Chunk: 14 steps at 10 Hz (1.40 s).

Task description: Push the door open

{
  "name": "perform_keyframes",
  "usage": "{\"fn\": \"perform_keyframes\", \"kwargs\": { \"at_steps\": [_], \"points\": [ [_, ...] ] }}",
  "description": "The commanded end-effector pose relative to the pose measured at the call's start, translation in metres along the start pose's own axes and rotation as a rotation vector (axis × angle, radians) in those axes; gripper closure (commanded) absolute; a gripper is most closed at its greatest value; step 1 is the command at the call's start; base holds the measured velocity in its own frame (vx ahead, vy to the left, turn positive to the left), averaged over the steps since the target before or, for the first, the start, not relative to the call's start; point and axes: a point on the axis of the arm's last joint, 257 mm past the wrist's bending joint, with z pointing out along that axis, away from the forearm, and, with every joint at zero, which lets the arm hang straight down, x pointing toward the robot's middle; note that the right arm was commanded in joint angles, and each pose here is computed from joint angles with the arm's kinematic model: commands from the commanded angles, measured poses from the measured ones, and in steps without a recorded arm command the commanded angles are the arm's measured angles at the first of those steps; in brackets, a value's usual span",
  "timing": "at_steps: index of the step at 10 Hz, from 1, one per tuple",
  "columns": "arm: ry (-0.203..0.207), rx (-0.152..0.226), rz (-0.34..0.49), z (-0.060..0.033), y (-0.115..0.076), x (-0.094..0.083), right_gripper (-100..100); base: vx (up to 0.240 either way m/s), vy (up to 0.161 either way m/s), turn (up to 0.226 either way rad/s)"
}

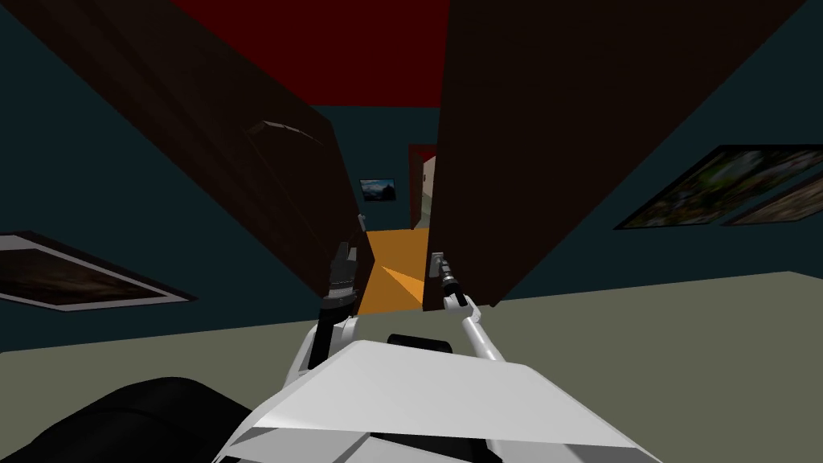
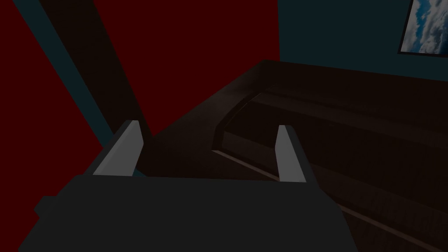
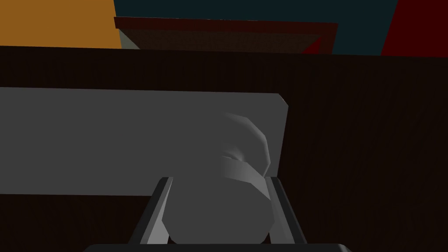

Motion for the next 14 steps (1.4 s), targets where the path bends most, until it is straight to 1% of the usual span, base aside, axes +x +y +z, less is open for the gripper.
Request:
{"fn": "perform_keyframes", "kwargs": {
  "at_steps": [1,3,4,5,6,7,9,10,14],
  "points": [
    [-0.012,0.002,-0.009,-0.0002,-0.001,-0.01,100,0.105,0.039,-0.015],
    [-0.03,0.004,-0.02,-0.0005,-0.001,-0.024,100,0.146,0.088,-0.051],
    [-0.035,0.005,-0.023,-0.0006,-0.002,-0.027,100,0.147,0.075,-0.032],
    [-0.035,0.005,-0.023,-0.0006,-0.002,-0.027,100,0.103,0.042,0.01],
    [-0.052,0.007,-0.032,-0.0011,-0.002,-0.04,100,0.137,0.062,-0.045],
    [-0.058,0.007,-0.034,-0.0012,-0.002,-0.044,100,0.173,0.078,-0.072],
    [-0.086,0.01,-0.044,-0.0021,-0.002,-0.063,100,0.175,0.074,-0.099],
    [-0.075,0.016,-0.041,-0.0026,-0.005,-0.057,-100,-0.032,0.043,-0.044],
    [-0.07,0.02,-0.03,-0.0021,-0.005,-0.053,-100,-0.177,0.005,-0.004]
  ]
}}
